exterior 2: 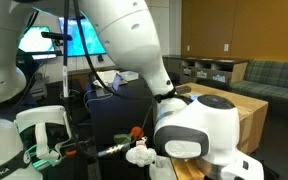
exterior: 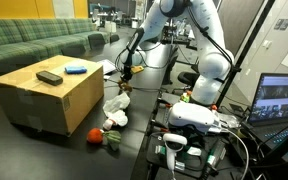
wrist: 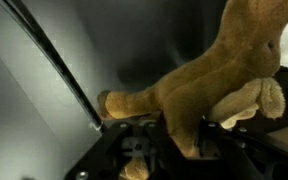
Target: Pick up the objects that were on the table and put them on top of the box. Pick up the objects that were on top of the box and put them on the table.
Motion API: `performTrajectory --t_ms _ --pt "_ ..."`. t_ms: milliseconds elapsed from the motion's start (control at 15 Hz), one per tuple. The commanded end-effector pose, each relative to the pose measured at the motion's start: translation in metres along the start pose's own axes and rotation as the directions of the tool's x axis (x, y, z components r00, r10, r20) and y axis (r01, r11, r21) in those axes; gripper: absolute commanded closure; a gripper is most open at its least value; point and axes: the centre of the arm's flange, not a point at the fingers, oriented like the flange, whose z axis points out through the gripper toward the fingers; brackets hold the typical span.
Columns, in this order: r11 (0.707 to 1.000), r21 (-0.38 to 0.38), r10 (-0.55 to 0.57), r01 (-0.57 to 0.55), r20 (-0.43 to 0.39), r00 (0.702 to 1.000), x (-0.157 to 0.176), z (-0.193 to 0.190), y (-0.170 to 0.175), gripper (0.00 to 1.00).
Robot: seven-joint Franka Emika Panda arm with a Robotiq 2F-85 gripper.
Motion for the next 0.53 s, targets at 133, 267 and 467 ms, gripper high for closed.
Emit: performTrajectory --t_ms 133,267,467 --pt "0.997 -0.075 -0.014 0.006 -0.100 0.995 0.021 -0.130 -0.047 0.95" --pt "0.995 -0.095 -0.021 0.007 -0.156 0.988 0.035 -0.168 -0.069 0.95" --pt "0.996 -0.094 -0.028 0.007 -0.231 0.973 0.053 -0.215 -0.105 0.95"
